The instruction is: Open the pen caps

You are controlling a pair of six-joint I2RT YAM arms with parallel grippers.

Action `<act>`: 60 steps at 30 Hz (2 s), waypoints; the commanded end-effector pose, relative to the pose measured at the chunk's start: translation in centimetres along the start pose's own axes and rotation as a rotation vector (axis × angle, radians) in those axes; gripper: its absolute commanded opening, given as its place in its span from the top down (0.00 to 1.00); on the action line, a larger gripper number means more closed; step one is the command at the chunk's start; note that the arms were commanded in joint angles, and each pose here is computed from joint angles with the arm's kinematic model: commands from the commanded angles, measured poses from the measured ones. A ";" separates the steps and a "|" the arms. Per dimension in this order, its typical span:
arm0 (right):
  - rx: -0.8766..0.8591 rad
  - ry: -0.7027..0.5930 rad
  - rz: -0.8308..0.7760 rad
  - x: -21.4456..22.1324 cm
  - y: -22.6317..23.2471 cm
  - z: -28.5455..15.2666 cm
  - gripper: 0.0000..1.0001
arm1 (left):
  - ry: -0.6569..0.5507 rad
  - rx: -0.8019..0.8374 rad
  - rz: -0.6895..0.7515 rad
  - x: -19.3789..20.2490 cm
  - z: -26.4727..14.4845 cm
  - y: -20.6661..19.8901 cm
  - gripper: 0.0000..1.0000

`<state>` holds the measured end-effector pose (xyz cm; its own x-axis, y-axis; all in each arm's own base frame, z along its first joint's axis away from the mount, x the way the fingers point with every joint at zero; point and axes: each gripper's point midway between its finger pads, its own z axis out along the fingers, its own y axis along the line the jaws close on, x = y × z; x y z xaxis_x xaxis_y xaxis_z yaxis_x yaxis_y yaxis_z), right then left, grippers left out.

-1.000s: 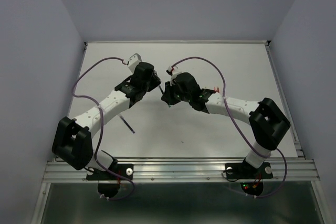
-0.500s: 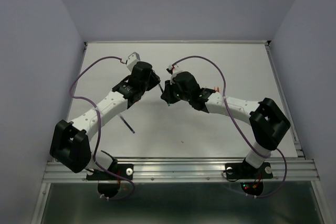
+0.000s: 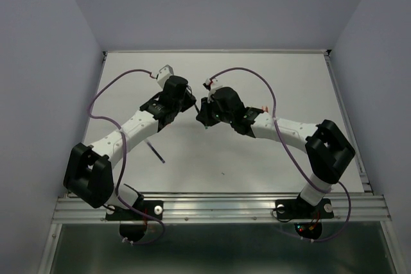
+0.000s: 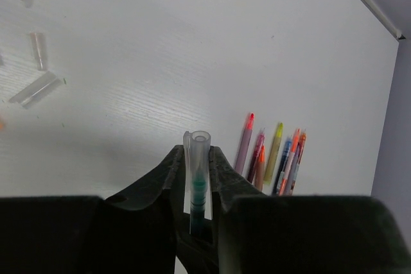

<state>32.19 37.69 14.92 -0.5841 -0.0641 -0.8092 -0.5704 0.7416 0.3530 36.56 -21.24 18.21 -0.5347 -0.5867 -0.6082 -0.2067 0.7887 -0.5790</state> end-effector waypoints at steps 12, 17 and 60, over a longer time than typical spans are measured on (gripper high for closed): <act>-0.244 -0.012 -0.071 -0.9 4.7 -2.9 0.99 | -0.168 0.011 -0.010 -5.3 0.1 -0.6 1.00; -0.374 0.168 -0.080 5.3 5.9 -5.1 0.99 | -0.310 -0.010 -0.058 -11.6 0.5 -0.8 1.00; 0.699 0.153 0.068 5.1 -21.2 -7.4 0.59 | 0.089 -0.471 0.037 1.7 3.2 17.1 0.78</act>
<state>35.83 16.33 3.95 -0.7527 -0.0821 -0.6532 -0.0656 0.9966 -0.0498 33.43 -9.20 4.10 -0.6399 -0.5458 -0.5409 -0.5203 0.8258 -0.2178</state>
